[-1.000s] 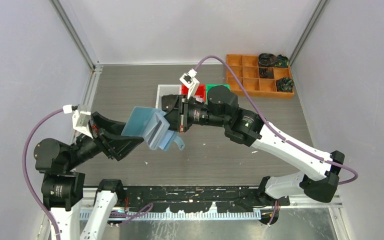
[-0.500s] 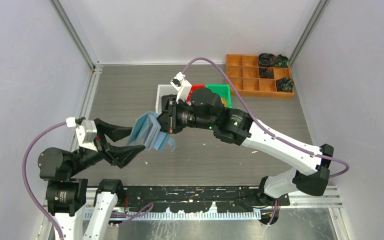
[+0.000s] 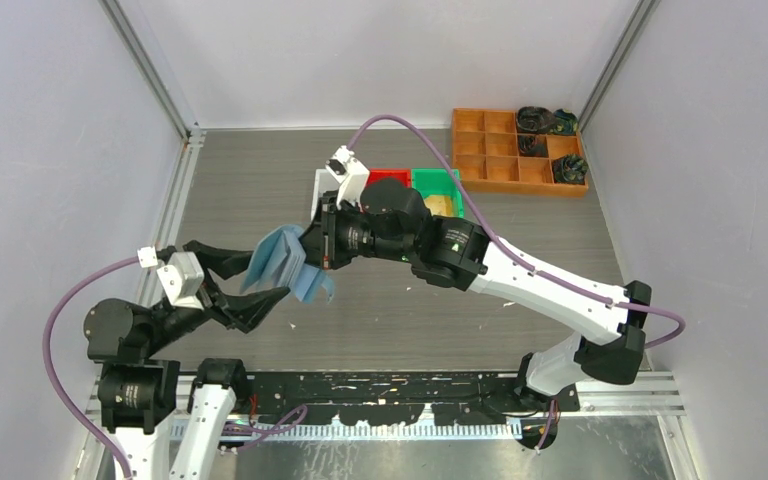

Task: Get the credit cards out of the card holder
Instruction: Remove the credit card from the card holder.

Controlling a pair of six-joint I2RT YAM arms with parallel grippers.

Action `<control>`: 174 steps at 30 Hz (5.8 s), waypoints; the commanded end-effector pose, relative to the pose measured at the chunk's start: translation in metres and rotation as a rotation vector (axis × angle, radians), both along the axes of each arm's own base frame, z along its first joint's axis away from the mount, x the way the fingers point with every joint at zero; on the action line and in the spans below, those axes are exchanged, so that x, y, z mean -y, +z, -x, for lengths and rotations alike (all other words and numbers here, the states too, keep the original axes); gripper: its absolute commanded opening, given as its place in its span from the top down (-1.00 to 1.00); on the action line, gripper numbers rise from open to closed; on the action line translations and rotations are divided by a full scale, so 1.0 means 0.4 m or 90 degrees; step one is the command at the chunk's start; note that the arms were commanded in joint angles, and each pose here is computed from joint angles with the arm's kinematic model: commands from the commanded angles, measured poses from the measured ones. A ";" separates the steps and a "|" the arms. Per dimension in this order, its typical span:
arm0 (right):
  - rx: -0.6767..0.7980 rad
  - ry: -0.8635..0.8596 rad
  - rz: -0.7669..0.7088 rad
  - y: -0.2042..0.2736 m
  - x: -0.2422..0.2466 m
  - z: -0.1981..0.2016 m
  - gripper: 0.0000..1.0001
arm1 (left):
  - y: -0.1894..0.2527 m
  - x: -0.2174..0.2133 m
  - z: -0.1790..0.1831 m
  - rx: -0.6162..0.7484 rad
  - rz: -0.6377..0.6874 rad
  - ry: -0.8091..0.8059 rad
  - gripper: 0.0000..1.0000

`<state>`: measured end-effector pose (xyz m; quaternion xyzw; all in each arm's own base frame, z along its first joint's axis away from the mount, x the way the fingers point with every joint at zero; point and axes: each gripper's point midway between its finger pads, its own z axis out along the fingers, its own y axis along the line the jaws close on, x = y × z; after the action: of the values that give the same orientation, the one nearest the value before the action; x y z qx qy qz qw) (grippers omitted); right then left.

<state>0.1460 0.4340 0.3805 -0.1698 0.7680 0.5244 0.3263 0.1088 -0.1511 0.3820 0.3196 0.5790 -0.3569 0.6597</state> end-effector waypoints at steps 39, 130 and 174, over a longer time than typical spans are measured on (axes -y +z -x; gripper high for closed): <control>0.147 0.096 -0.178 0.170 0.094 0.110 0.99 | 0.073 -0.046 -0.006 0.053 -0.012 0.101 0.19; 0.162 0.358 -0.108 0.147 0.144 0.272 0.99 | 0.121 0.072 0.074 -0.420 0.182 -0.232 0.25; 0.154 0.329 -0.121 0.171 0.135 0.219 0.99 | 0.078 0.073 0.104 -0.476 0.150 -0.256 0.21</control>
<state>0.0545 0.3856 0.4006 -0.3981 0.6514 0.6025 0.2330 0.0720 -0.1803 0.4163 0.1907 0.6554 -0.6305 0.3695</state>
